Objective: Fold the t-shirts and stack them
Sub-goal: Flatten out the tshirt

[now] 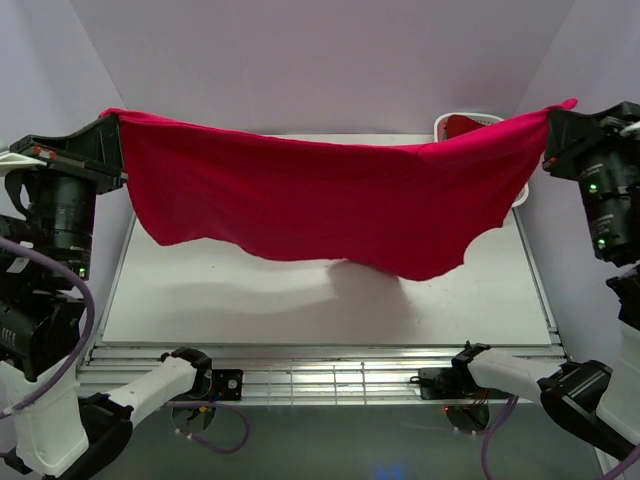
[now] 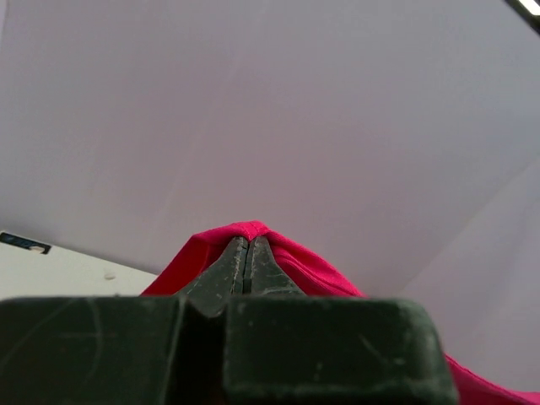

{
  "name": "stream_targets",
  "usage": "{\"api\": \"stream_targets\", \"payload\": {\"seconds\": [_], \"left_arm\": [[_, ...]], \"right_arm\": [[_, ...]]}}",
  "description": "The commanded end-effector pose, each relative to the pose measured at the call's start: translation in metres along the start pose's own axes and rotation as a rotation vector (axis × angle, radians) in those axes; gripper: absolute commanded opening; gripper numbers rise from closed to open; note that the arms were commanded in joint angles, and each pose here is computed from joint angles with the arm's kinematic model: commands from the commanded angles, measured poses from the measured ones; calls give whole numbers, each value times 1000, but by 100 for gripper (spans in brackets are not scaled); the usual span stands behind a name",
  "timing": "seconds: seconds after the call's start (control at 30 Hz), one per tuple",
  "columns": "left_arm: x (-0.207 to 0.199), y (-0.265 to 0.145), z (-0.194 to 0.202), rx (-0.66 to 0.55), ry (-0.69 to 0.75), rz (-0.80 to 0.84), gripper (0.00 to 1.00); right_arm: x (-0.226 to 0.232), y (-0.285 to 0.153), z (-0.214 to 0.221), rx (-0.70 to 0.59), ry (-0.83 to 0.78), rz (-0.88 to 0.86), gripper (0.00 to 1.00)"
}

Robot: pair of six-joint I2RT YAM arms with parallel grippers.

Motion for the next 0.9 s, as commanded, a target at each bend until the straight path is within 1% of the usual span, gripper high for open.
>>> {"api": "stream_targets", "payload": {"seconds": [0.0, 0.13, 0.27, 0.37, 0.4, 0.43, 0.47, 0.57, 0.6, 0.7, 0.77, 0.8, 0.87], "left_arm": [[-13, -10, -13, 6, -67, 112, 0], [-18, -18, -17, 29, -105, 159, 0], [-15, -12, -1, 86, -86, 121, 0], [-12, 3, 27, 187, -46, 76, 0], [-10, 18, 59, 306, -6, 40, 0], [-11, 25, 68, 328, 2, 32, 0], [-10, 29, 81, 391, 15, 16, 0], [-11, 48, 119, 523, 34, 1, 0], [-12, 53, 126, 538, 36, -2, 0], [-18, 75, 131, 509, 57, 0, 0], [-29, 95, 120, 447, 57, 23, 0], [-34, 102, 115, 425, 59, 34, 0], [-41, 117, 104, 371, 76, 49, 0]], "right_arm": [[-3, -22, -51, -229, 110, -56, 8], [-5, -31, -63, -280, 149, -76, 8], [2, -19, -52, -245, 152, -78, 8], [12, 0, -34, -183, 142, -77, 8], [20, 18, -15, -125, 127, -70, 8], [21, 18, -15, -125, 127, -70, 8], [26, 30, -2, -86, 111, -63, 8], [38, 54, 21, -17, 91, -59, 8], [41, 59, 24, -10, 88, -60, 8], [51, 80, 30, -11, 75, -51, 8], [60, 96, 30, -37, 72, -49, 8], [62, 97, 19, -72, 87, -59, 8], [69, 111, 16, -102, 83, -58, 8]]}}
Point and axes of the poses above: each gripper's point midway between its finger pads, its own y axis out along the fingers, its own x axis along the line the jaws close on, z = x × y, the point moved 8 cm from there along -y, back along the fingers, and after that the axes turned 4 degrees about y, right-handed, at the moved point
